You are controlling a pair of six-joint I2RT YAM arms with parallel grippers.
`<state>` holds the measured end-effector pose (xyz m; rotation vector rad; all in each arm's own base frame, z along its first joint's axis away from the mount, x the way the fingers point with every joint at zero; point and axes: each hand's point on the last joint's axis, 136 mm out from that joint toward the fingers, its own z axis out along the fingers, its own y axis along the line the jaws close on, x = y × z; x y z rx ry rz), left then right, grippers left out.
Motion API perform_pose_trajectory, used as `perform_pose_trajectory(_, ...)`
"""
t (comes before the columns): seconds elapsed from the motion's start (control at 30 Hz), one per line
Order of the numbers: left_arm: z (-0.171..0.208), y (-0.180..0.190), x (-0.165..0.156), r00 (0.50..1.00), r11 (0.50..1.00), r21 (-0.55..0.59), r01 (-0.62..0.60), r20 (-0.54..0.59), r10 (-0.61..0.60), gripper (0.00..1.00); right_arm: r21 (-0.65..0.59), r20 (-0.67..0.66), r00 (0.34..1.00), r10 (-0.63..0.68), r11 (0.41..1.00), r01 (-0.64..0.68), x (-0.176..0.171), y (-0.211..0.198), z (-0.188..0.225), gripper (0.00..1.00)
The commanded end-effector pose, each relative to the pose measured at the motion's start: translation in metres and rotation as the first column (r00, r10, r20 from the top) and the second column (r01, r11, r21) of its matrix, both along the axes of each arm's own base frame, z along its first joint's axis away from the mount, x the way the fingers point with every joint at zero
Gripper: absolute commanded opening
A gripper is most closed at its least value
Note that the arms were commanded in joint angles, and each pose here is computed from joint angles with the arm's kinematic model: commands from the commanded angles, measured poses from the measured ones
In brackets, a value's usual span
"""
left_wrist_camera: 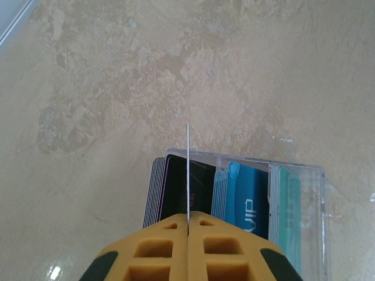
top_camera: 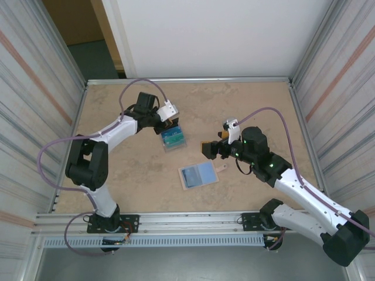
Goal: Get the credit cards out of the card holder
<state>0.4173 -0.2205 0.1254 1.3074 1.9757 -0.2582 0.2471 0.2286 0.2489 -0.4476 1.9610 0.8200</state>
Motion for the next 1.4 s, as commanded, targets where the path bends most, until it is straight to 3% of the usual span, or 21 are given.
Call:
perform_pose_trajectory(0.0,0.008,-0.002,0.010,0.999,1.000,-0.008,0.028,0.044,-0.028,0.00,0.016,0.001,1.000,-0.017,1.000,0.017,0.002,-0.001,0.007,0.99)
perform_pose_trajectory(1.23,-0.018,0.015,0.013,1.000,0.999,0.043,0.016,0.003,-0.016,0.05,0.012,-0.037,0.999,0.006,1.000,-0.005,-0.001,0.004,-0.003,0.99)
perform_pose_trajectory(1.37,-0.017,0.014,0.012,1.000,0.999,0.031,0.016,-0.004,-0.015,0.16,0.010,-0.041,0.999,0.007,1.000,-0.006,-0.001,0.004,-0.004,0.99)
